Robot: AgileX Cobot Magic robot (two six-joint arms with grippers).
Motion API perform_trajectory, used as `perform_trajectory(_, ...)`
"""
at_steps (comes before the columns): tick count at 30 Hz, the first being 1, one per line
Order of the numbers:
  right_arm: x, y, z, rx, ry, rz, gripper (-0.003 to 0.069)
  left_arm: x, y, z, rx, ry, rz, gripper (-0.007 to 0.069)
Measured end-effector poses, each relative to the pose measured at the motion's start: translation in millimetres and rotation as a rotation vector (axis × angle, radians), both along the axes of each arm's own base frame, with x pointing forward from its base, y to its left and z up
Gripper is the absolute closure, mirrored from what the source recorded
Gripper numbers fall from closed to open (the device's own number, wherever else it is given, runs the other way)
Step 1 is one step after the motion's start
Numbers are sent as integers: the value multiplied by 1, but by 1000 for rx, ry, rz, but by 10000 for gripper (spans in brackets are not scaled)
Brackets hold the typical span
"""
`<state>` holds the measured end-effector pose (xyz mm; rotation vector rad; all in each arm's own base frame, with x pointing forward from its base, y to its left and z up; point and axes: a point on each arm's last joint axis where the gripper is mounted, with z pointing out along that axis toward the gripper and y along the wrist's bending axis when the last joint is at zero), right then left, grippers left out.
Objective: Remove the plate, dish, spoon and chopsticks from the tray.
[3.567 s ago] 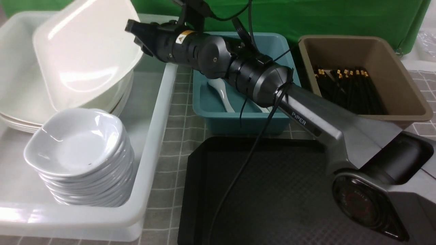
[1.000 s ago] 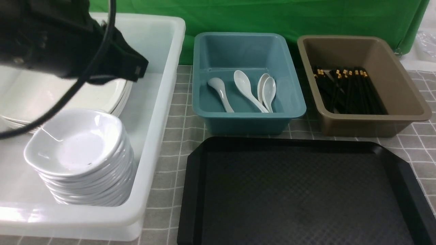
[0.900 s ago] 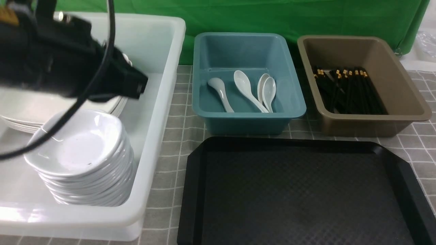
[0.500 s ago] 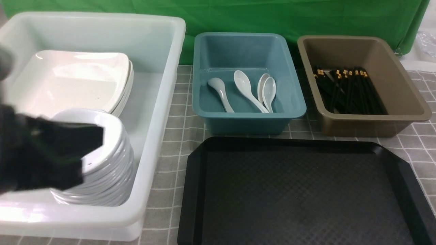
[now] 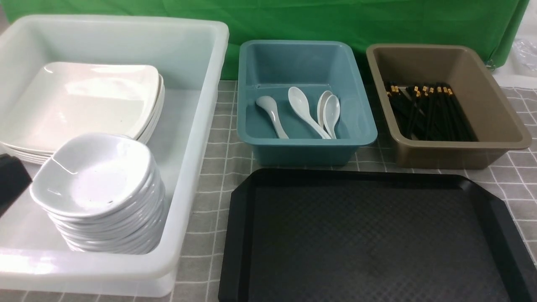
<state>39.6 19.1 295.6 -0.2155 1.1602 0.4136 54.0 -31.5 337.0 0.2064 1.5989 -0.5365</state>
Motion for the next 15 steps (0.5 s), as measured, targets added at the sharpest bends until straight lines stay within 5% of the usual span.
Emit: perform_trajectory(15,0,0,0,0,0,0,419,2,3,-4,67,-42,35,623)
